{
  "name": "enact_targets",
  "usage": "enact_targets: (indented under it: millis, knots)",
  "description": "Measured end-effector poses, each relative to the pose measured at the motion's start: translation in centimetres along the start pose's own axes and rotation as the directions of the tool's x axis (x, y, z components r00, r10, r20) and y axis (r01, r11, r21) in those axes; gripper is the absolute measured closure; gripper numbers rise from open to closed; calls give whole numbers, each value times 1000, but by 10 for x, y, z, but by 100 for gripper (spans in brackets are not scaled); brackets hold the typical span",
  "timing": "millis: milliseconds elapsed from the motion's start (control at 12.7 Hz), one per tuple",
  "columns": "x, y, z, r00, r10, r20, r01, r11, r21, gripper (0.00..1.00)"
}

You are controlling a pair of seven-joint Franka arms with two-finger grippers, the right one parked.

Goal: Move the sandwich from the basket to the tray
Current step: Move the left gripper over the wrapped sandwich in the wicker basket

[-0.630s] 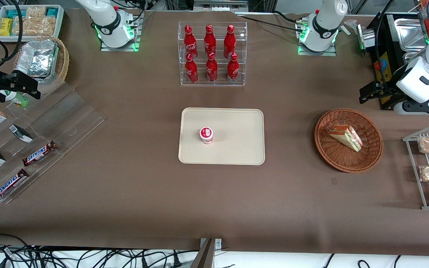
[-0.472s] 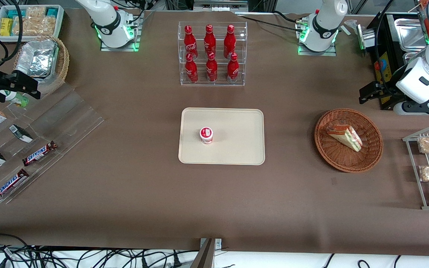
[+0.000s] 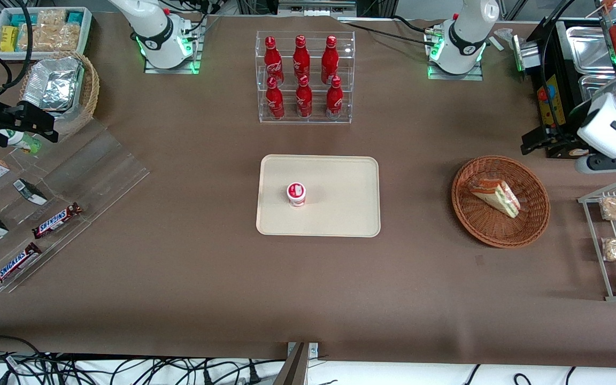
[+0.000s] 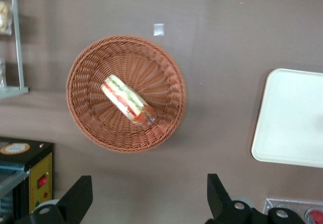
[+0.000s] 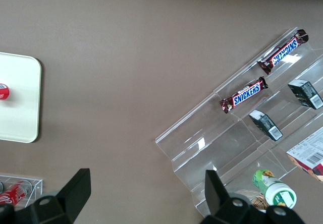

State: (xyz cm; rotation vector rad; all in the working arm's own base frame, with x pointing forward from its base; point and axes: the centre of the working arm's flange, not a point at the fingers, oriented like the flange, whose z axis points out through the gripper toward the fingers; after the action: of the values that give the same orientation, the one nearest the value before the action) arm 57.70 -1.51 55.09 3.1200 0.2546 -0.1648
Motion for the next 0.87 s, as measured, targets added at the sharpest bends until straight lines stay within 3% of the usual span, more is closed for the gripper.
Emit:
enact_targets:
  millis: [315, 472, 866]
  knots:
    - [24, -16, 51, 968, -250, 13, 250, 968, 5, 0]
    - [29, -21, 84, 938, -347, -2, 347, 938, 8, 0]
    - [30, -38, 153, 855, -516, -53, 515, 856, -30, 0]
